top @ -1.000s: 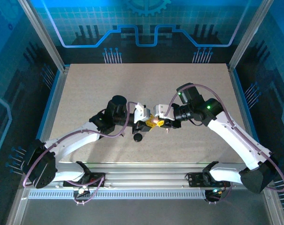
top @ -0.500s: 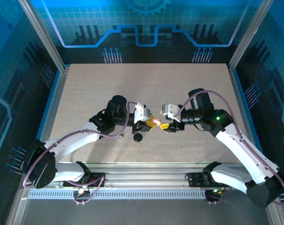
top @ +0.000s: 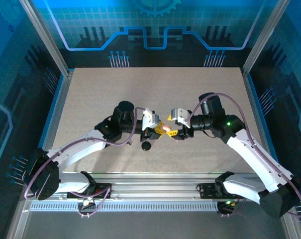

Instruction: Insert the wireless bluetooth earbuds into the charging case

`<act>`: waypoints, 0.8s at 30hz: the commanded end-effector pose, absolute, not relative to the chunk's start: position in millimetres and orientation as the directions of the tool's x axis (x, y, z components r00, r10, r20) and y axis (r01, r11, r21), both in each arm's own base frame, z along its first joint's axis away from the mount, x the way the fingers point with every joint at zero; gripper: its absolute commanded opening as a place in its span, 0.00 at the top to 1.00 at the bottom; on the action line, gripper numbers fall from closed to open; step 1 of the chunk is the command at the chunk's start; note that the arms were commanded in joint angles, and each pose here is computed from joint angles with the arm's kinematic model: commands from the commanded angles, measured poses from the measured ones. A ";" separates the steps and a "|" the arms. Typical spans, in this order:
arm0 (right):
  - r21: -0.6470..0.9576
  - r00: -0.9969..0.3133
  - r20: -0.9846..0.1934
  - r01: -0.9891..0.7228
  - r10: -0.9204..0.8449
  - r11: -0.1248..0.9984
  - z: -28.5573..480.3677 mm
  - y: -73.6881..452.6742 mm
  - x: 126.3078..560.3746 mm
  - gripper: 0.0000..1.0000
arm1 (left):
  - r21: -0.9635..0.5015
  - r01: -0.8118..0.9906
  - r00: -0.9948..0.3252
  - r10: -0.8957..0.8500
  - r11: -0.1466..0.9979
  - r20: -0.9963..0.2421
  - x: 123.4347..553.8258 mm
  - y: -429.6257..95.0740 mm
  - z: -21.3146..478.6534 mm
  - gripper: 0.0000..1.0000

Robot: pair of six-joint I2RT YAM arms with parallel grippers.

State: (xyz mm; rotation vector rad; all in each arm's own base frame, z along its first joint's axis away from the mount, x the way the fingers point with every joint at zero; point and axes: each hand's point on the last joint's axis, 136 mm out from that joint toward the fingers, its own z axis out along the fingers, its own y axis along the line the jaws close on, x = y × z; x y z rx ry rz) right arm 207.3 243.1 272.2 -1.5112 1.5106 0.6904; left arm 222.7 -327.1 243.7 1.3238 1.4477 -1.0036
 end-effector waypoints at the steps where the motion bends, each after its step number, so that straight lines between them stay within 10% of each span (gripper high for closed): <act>1: -0.178 0.104 -0.871 -0.978 -0.480 0.111 273.9 244.1 208.7 0.42 | 0.048 0.997 0.035 0.207 0.059 -0.978 214.8 -331.0 270.3 0.75; 24: -0.273 0.097 -0.846 -0.924 -0.525 0.269 281.2 235.4 248.9 0.44 | 0.053 0.997 0.042 0.203 0.049 -0.978 211.0 -330.2 273.2 0.75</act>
